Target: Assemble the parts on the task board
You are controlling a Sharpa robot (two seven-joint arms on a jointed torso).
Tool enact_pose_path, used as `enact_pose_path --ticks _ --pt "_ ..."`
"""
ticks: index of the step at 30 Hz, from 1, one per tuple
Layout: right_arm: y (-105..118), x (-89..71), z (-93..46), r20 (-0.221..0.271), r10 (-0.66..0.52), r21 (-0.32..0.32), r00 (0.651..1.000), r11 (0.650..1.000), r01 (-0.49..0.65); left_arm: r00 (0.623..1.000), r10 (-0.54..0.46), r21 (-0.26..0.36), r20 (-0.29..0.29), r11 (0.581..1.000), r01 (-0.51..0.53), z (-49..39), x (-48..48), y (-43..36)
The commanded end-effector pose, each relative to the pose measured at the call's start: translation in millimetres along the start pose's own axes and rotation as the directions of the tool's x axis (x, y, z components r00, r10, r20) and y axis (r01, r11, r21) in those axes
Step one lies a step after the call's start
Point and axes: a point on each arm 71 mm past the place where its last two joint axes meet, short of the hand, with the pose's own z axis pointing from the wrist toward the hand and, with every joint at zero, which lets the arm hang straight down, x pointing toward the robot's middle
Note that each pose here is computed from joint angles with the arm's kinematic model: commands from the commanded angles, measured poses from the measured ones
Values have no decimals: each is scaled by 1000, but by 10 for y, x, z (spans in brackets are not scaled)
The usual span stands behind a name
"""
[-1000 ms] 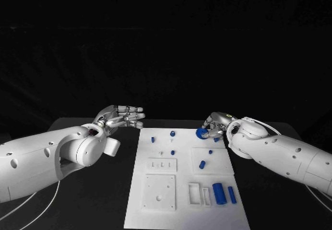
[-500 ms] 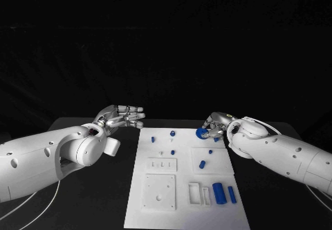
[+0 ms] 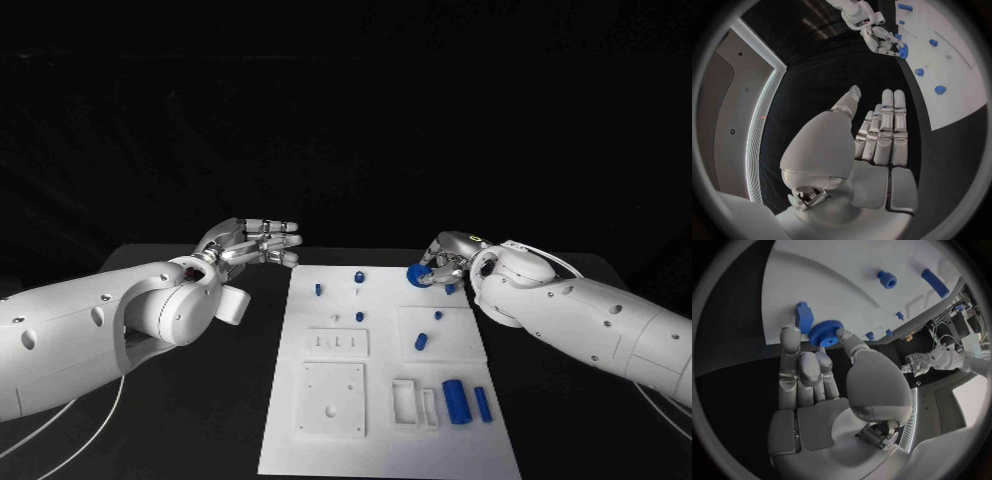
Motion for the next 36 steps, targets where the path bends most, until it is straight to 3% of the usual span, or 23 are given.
enact_pose_path --ticks 1,10,16,25,31,36 --pt "-31 171 -23 -76 -40 12 996 999 41 1000 -2 8 -18 1000 2 7 22 -20" --pt "17 182 -31 -80 -43 9 996 999 44 1000 -2 8 -18 1000 2 5 23 -20" --pt "95 157 -54 -56 -36 -4 998 999 35 1000 -2 8 -17 1000 2 3 20 -20" --pt "331 69 -119 42 -49 -48 998 998 51 1000 -1 8 -14 1000 1 0 13 -20" --pt "614 -24 -219 130 -58 -112 990 991 73 1000 0 8 -10 1000 0 -3 5 -20" --pt "812 -49 -265 156 -54 -155 986 985 79 1000 0 9 -9 1000 0 -1 9 -21"
